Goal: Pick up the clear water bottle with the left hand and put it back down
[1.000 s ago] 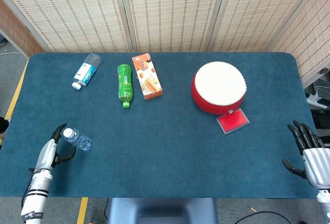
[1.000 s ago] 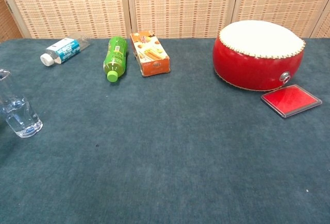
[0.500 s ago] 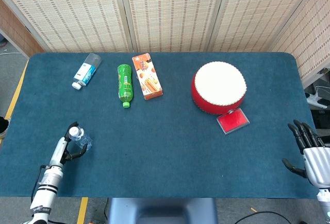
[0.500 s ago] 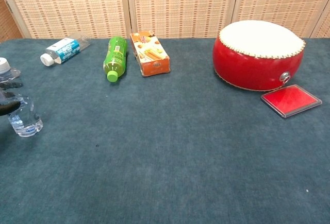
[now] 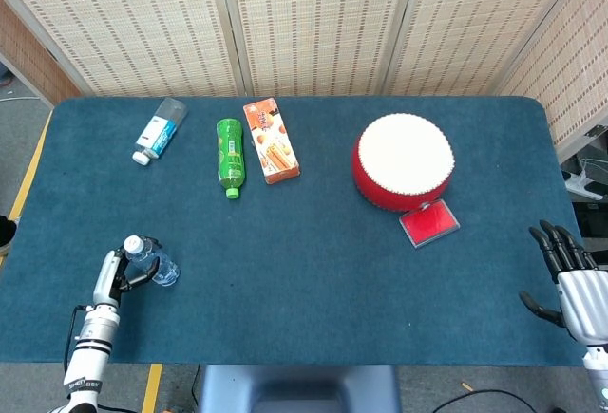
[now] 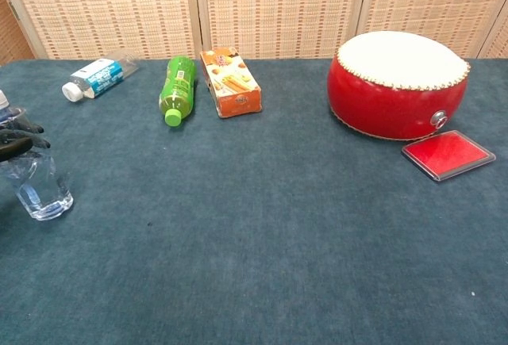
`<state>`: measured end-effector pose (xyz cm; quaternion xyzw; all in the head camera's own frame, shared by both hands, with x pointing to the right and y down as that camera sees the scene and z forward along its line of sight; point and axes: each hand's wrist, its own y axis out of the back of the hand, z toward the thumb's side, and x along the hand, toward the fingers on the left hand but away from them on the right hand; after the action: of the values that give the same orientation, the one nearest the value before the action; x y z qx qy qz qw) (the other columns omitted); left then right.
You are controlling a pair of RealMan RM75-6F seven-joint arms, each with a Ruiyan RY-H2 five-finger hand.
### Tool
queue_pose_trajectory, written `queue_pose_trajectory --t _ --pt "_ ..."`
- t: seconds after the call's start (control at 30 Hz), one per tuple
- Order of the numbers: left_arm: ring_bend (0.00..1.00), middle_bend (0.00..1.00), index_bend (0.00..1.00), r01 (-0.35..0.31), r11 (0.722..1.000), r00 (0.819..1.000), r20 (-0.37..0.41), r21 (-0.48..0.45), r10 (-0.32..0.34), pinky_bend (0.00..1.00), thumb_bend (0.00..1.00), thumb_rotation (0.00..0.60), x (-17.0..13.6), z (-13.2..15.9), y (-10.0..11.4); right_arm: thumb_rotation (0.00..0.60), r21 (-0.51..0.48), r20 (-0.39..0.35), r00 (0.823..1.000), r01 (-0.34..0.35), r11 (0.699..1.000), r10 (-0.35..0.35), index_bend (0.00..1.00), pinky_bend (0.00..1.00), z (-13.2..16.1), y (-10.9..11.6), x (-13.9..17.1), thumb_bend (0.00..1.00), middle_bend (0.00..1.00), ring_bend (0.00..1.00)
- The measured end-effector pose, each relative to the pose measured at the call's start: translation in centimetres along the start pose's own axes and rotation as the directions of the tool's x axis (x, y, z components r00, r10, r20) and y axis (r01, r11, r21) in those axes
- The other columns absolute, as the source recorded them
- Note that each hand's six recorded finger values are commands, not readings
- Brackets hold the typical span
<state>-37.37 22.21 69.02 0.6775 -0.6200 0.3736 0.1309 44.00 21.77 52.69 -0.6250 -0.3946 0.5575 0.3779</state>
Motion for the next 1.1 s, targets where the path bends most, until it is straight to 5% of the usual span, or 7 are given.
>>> queue_pose_trajectory --t 0.3,0.4,0.57,0.67,0.77,0.97,1.1 --pt "0.5 0.68 0.65 -0.15 0.957 0.977 0.187 0.249 0.105 0.27 0.53 0.6 0.1 3.3 1.5 0.6 0.001 -0.003 1.0 -0.014 1.0 0.014 0.0 0.19 0.1 -0.2 0.0 0.13 0.0 0.0" --pt "0.52 0.7 0.67 -0.265 0.867 0.944 0.295 0.422 0.145 0.33 0.56 0.6 0.2 4.7 2.1 0.6 0.004 -0.004 1.0 -0.021 1.0 0.021 0.0 0.19 0.1 -0.2 0.0 0.13 0.0 0.0" --pt "0.53 0.72 0.68 -0.489 0.596 0.854 0.487 0.637 0.179 0.39 0.57 0.6 0.3 6.7 3.3 0.6 0.006 -0.003 1.0 -0.028 1.0 0.028 0.0 0.19 0.1 -0.3 0.1 0.13 0.0 0.0" --pt "0.53 0.72 0.69 -0.525 0.535 0.838 0.513 0.662 0.188 0.42 0.57 0.6 0.3 6.7 3.9 0.6 0.006 -0.003 0.999 -0.032 0.999 0.032 0.0 0.19 0.1 -0.4 0.0 0.13 0.0 0.0" --pt "0.54 0.72 0.69 -0.487 0.626 0.852 0.487 0.609 0.189 0.48 0.59 0.6 0.3 6.8 3.2 0.6 0.007 -0.002 0.999 -0.036 0.999 0.036 0.0 0.19 0.1 -0.5 0.0 0.13 0.0 0.0" --pt "0.54 0.72 0.69 -0.273 0.937 0.902 0.396 0.217 0.172 0.51 0.59 0.6 0.0 7.4 1.6 0.6 0.007 0.001 0.999 -0.042 0.999 0.042 0.0 0.19 0.2 -0.6 0.0 0.13 0.0 0.0" --pt "0.54 0.72 0.69 -0.091 0.983 0.936 0.322 -0.158 0.138 0.51 0.62 0.6 -0.2 7.7 0.9 0.6 0.008 0.003 0.999 -0.049 0.999 0.049 0.0 0.19 0.2 -0.7 0.0 0.13 0.0 0.0"
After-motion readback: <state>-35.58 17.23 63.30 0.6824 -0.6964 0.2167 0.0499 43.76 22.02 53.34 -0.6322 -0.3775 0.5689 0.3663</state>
